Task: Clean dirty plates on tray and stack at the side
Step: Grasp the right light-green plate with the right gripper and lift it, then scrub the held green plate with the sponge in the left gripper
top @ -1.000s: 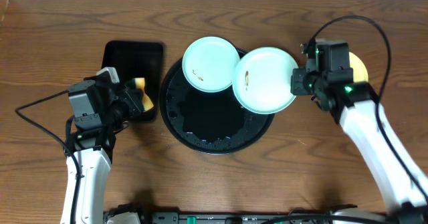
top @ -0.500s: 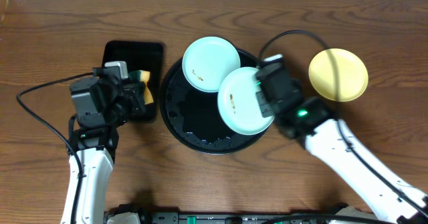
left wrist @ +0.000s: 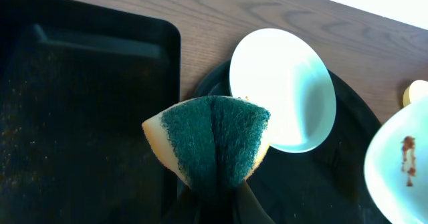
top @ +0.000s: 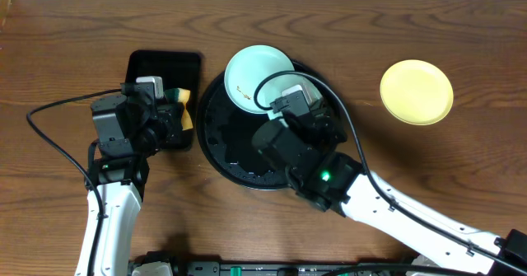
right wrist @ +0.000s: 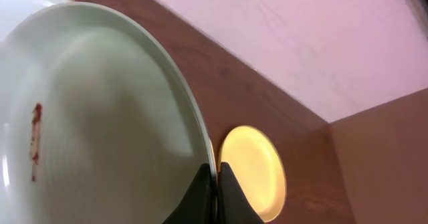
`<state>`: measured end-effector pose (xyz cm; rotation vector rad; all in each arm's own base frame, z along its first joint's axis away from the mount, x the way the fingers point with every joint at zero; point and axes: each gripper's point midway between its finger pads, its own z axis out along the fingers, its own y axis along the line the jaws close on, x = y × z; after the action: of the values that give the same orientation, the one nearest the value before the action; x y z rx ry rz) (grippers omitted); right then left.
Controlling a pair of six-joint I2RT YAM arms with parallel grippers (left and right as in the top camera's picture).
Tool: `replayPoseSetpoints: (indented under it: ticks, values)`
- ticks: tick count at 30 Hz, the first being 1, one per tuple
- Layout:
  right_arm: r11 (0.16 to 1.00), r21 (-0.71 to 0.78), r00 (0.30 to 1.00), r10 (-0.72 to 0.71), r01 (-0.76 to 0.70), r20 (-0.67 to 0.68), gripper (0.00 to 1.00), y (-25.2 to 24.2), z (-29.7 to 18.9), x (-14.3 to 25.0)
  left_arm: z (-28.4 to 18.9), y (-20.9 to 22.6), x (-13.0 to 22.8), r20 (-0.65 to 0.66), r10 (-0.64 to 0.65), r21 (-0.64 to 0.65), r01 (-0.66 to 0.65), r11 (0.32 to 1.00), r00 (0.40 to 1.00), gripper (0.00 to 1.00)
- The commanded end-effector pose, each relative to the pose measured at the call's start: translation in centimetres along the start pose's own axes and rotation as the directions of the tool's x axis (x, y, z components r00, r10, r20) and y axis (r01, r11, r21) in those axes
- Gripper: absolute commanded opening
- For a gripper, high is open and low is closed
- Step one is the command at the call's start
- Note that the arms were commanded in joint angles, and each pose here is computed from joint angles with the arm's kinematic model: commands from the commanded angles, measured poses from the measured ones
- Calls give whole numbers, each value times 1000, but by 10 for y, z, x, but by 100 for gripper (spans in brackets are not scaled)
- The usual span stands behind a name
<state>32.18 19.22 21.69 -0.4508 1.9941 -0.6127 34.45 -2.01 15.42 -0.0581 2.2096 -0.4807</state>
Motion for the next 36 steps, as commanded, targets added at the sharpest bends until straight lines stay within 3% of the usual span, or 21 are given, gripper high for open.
replayPoseSetpoints:
  ticks: [1, 3, 7, 10, 12, 24, 36]
  values:
    - [969, -230, 992, 64, -88, -109, 1, 22, 14, 16, -2, -3, -12, 21, 32, 2, -32, 999, 999, 7]
    - [914, -354, 965, 121, -200, -233, 1, 34, 22, 34, -2, -7, -10, 13, 32, 21, -32, 999, 999, 7]
    - [785, -450, 866, 209, -425, -454, 1, 38, 30, 61, 1, -20, -7, 2, 50, 63, -50, 997, 999, 7]
    - [714, -434, 773, 237, -549, -588, 1, 30, 34, 81, 4, -36, -2, -11, 78, 99, -76, 992, 997, 7]
    - [713, -393, 732, 246, -581, -635, 1, 24, 39, 94, 7, -47, 1, -21, 98, 124, -95, 988, 995, 8]
    - [735, -300, 641, 231, -608, -732, 1, 52, 69, 149, 16, -120, 24, -39, 239, 290, -218, 932, 970, 7]
    - [755, -279, 627, 216, -594, -749, 1, 57, 75, 160, 62, -160, 98, -205, 372, 413, -264, 872, 905, 7]
